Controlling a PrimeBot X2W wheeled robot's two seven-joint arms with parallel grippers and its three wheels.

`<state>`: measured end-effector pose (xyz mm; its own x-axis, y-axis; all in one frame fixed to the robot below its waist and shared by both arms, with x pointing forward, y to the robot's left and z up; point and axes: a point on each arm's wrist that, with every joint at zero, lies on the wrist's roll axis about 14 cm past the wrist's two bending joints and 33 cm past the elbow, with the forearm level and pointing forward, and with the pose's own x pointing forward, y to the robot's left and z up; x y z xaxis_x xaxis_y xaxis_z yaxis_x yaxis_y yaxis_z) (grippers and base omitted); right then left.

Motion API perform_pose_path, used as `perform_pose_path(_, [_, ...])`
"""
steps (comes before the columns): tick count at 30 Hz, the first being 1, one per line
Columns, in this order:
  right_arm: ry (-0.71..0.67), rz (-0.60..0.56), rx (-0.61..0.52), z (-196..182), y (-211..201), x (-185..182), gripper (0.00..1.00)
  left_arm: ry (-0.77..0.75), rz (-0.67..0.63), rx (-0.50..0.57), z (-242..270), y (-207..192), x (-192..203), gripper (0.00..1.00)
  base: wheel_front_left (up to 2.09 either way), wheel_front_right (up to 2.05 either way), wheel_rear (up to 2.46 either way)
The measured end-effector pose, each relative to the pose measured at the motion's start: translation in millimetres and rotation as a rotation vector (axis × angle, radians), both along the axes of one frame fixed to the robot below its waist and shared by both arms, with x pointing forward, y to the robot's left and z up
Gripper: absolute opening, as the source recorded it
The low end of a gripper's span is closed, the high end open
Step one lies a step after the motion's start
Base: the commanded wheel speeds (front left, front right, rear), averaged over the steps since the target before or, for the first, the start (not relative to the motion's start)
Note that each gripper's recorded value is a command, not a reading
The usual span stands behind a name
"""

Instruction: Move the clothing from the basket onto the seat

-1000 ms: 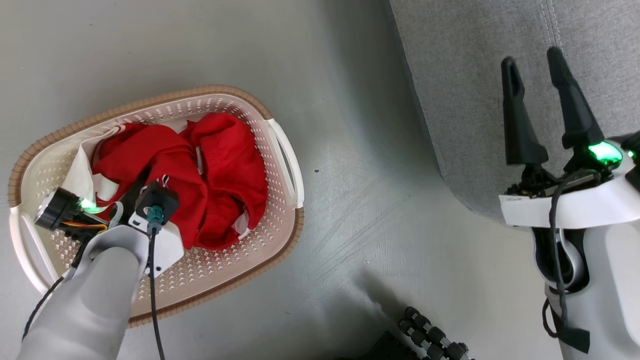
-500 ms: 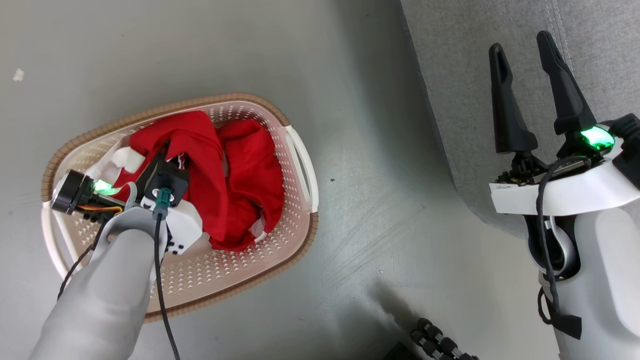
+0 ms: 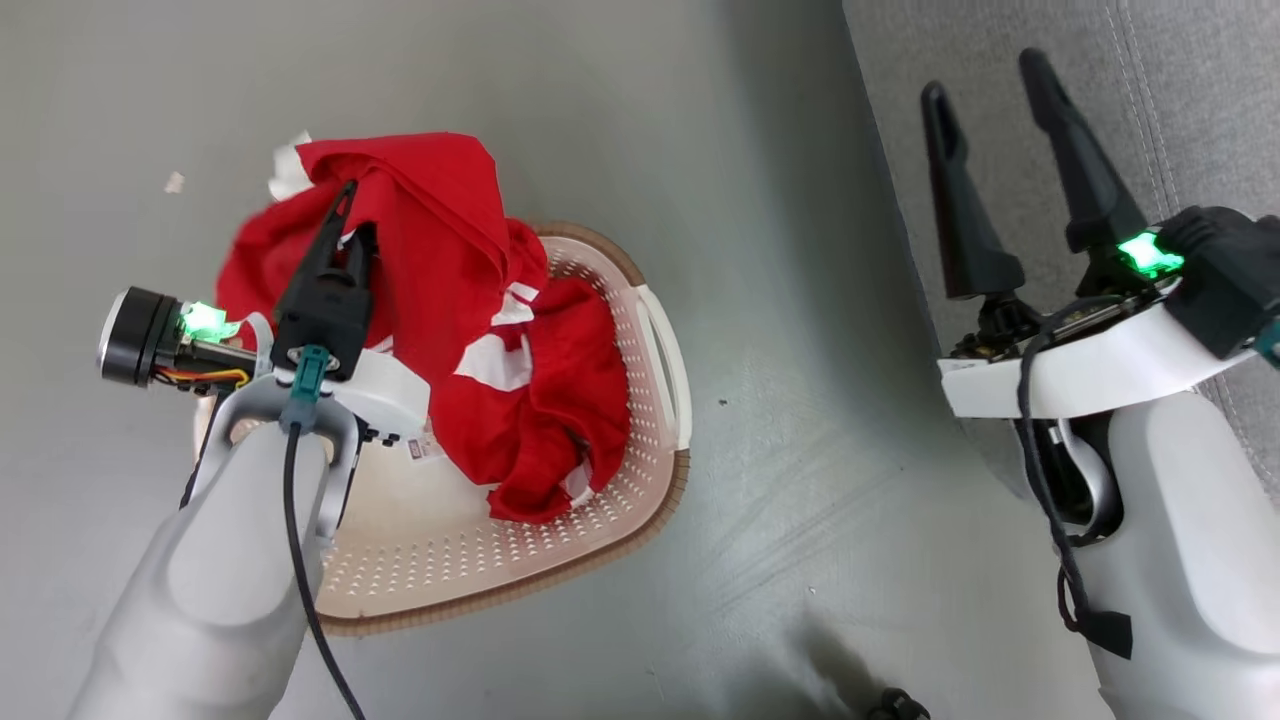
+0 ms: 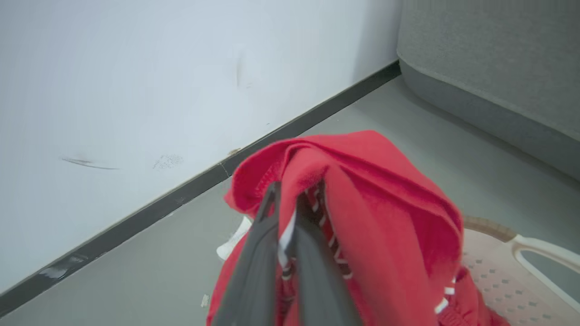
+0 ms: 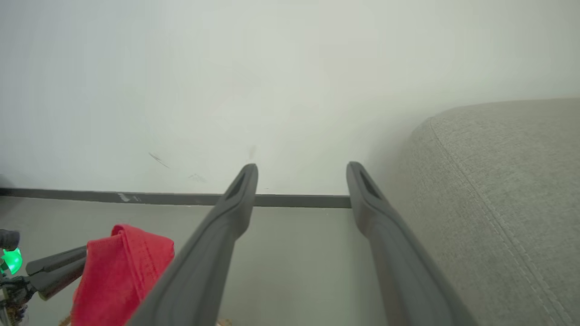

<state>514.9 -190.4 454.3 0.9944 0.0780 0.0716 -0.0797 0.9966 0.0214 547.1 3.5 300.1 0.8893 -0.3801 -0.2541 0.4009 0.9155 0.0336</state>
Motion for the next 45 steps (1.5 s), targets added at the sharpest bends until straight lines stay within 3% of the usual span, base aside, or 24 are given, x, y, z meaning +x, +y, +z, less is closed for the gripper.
perform_pose_path(18, [-0.073, 0.103, -0.024, 42, 35, -8, 1.0, -0.265, 0.136, -0.083, 132, 54, -5, 0.0, 0.0, 0.0, 0.0])
perform_pose_path(36, [-0.096, 0.182, -0.067, 69, 54, -46, 1.0, -0.386, 0.094, -0.119, 214, 81, -45, 0.0, 0.0, 0.0, 0.0])
perform_pose_path(45, [-0.101, 0.297, -0.074, 80, 81, -70, 1.0, -0.444, 0.031, -0.146, 252, 80, -70, 0.0, 0.0, 0.0, 0.0])
